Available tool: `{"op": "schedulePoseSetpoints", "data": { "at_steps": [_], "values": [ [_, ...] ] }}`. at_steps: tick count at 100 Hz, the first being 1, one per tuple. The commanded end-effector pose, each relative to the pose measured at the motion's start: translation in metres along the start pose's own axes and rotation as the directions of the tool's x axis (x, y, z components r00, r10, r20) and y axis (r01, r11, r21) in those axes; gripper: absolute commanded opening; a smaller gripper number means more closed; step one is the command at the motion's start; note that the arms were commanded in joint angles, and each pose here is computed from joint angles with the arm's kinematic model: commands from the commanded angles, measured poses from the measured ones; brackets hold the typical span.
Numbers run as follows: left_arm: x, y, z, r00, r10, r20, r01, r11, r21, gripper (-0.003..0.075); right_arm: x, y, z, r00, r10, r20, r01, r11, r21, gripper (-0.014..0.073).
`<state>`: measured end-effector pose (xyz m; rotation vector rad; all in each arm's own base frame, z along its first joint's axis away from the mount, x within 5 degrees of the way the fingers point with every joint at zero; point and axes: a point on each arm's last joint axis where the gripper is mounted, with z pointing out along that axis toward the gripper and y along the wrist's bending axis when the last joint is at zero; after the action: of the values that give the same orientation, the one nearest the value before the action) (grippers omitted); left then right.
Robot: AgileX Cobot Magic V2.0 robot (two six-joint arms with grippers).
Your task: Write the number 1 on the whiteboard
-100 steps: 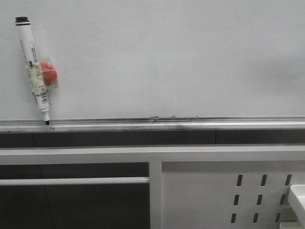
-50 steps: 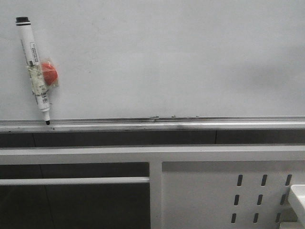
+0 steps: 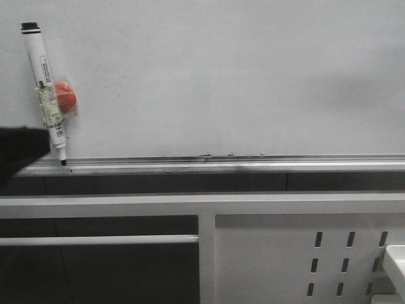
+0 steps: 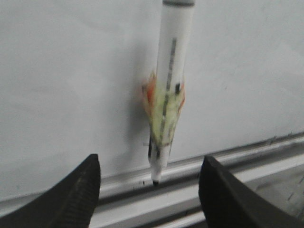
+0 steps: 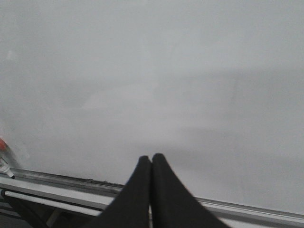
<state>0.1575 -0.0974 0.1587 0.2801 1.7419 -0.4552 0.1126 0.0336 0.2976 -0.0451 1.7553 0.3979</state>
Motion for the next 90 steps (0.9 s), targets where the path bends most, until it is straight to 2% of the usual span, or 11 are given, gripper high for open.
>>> {"op": "schedulePoseSetpoints", "data": {
  "at_steps": [1, 17, 32, 46, 61, 66, 70, 73, 78, 90],
  "values": [
    [-0.014, -0.005, 0.011, 0.981, -0.02, 0.194, 0.014, 0.999, 0.034, 0.0418, -0.021, 0.003, -0.001, 0.992, -0.016, 0.127, 0.017, 1.0, -0.009, -0.0071],
    [-0.007, -0.01, 0.018, 0.987, -0.024, 0.156, 0.012, 0.997, 0.076, 0.0418, -0.025, 0.003, -0.002, 0.985, -0.017, 0.169, 0.019, 1.0, -0.009, -0.0071],
    [-0.015, -0.007, 0.025, 0.979, -0.047, 0.201, 0.044, 0.999, 0.02, 0.0418, -0.025, 0.003, -0.002, 0.984, -0.02, 0.175, 0.021, 1.0, -0.008, -0.0071],
    [-0.023, -0.013, 0.033, 0.971, -0.047, 0.236, 0.033, 0.997, 0.064, 0.0418, -0.025, 0.003, -0.002, 0.984, -0.02, 0.175, 0.021, 1.0, -0.008, -0.007],
    [-0.028, -0.013, 0.037, 0.964, -0.057, 0.26, 0.047, 0.998, 0.047, 0.0407, -0.025, 0.003, -0.002, 0.984, -0.02, 0.175, 0.022, 1.0, -0.008, -0.0071],
    [-0.028, -0.012, 0.037, 0.964, -0.059, 0.261, 0.05, 0.998, 0.041, 0.0362, -0.025, 0.003, -0.002, 0.984, -0.02, 0.175, 0.022, 1.0, -0.008, -0.0071],
    [-0.028, -0.012, 0.037, 0.964, -0.059, 0.261, 0.05, 0.998, 0.041, 0.0277, -0.025, 0.003, -0.002, 0.984, -0.02, 0.175, 0.022, 1.0, -0.008, -0.0071],
    [-0.028, -0.012, 0.037, 0.964, -0.058, 0.259, 0.05, 0.998, 0.04, 0.0193, -0.025, 0.003, -0.002, 0.984, -0.02, 0.175, 0.022, 1.0, -0.008, -0.0071],
    [-0.026, -0.013, 0.036, 0.967, -0.053, 0.25, 0.04, 0.998, 0.055, -0.0013, -0.025, 0.003, -0.002, 0.985, -0.02, 0.174, 0.022, 1.0, -0.008, -0.0071],
    [-0.021, -0.018, 0.032, 0.974, -0.029, 0.223, 0.003, 0.993, 0.115, -0.002, -0.02, 0.004, -0.001, 0.994, -0.024, 0.104, 0.025, 1.0, -0.012, -0.0071]
  ]
}}
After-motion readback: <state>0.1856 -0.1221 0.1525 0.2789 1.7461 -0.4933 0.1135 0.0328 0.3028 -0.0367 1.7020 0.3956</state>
